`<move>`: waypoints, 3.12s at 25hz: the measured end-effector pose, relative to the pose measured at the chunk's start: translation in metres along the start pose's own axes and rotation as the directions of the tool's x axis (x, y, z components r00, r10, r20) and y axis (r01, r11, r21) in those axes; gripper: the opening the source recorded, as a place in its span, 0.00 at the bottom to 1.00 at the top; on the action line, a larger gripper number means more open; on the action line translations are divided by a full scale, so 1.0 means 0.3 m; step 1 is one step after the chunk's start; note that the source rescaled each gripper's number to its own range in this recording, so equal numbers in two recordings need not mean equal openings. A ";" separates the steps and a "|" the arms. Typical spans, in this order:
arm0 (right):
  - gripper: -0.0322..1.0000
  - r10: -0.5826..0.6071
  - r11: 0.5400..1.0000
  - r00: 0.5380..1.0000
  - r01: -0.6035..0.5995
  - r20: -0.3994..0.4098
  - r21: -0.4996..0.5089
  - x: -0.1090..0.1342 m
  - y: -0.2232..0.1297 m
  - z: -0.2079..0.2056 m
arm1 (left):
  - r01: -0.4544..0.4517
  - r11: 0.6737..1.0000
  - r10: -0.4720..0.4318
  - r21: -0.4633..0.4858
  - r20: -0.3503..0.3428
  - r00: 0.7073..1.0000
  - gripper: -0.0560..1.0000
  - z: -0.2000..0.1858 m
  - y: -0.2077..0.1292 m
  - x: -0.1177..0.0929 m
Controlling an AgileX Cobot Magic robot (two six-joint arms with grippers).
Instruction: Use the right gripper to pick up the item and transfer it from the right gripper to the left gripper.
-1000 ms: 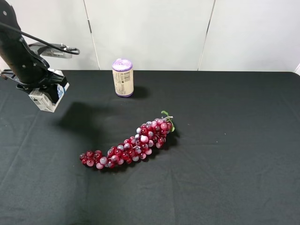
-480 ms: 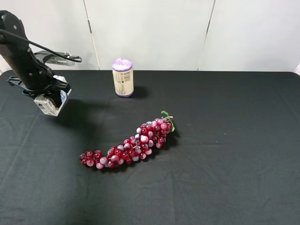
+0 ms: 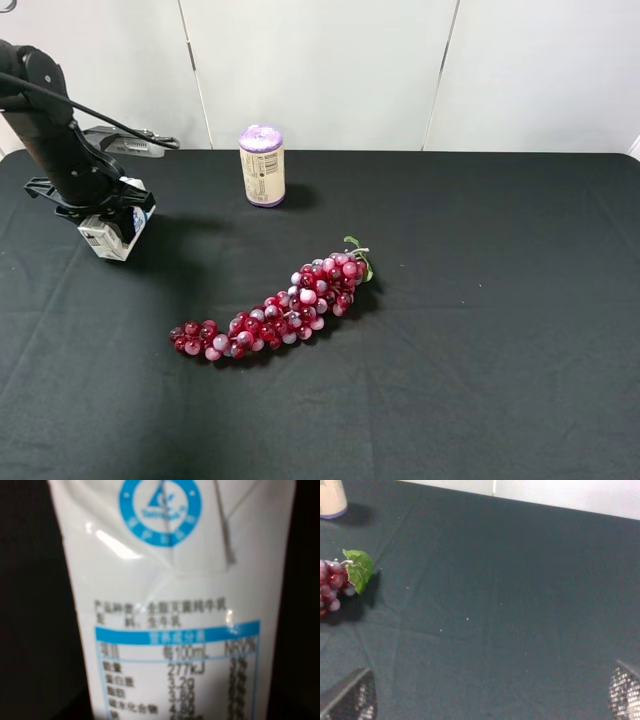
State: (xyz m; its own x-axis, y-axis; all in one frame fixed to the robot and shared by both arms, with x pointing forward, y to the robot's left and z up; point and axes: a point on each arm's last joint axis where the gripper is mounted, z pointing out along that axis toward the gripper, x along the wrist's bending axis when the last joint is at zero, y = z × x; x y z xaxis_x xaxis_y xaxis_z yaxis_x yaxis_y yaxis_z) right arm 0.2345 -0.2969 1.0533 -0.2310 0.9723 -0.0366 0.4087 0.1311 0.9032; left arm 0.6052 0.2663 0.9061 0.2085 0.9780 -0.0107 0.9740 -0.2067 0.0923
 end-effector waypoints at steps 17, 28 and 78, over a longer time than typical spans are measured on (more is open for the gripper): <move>1.00 0.000 1.000 1.000 0.000 0.000 0.000 0.000 0.000 0.000 | 0.000 0.999 0.000 -0.035 -0.005 1.000 0.99 -0.006 0.013 0.002; 1.00 0.000 1.000 1.000 0.000 0.000 0.000 0.000 0.000 0.000 | 0.002 0.998 -0.002 -0.069 0.002 1.000 1.00 -0.199 -0.028 -0.011; 1.00 0.000 1.000 1.000 0.000 0.000 0.000 0.000 0.000 0.000 | -0.031 0.655 -0.029 -0.755 -0.066 0.997 1.00 -0.761 -1.218 -0.167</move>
State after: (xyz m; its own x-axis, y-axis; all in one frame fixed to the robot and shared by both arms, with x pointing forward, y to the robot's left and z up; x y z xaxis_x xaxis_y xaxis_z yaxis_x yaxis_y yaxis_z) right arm 0.2345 -0.2969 1.0533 -0.2310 0.9723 -0.0366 0.4087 0.1311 0.9032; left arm 0.2187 0.2997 1.1002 0.1739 0.9834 0.0523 0.5647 -0.1431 0.8128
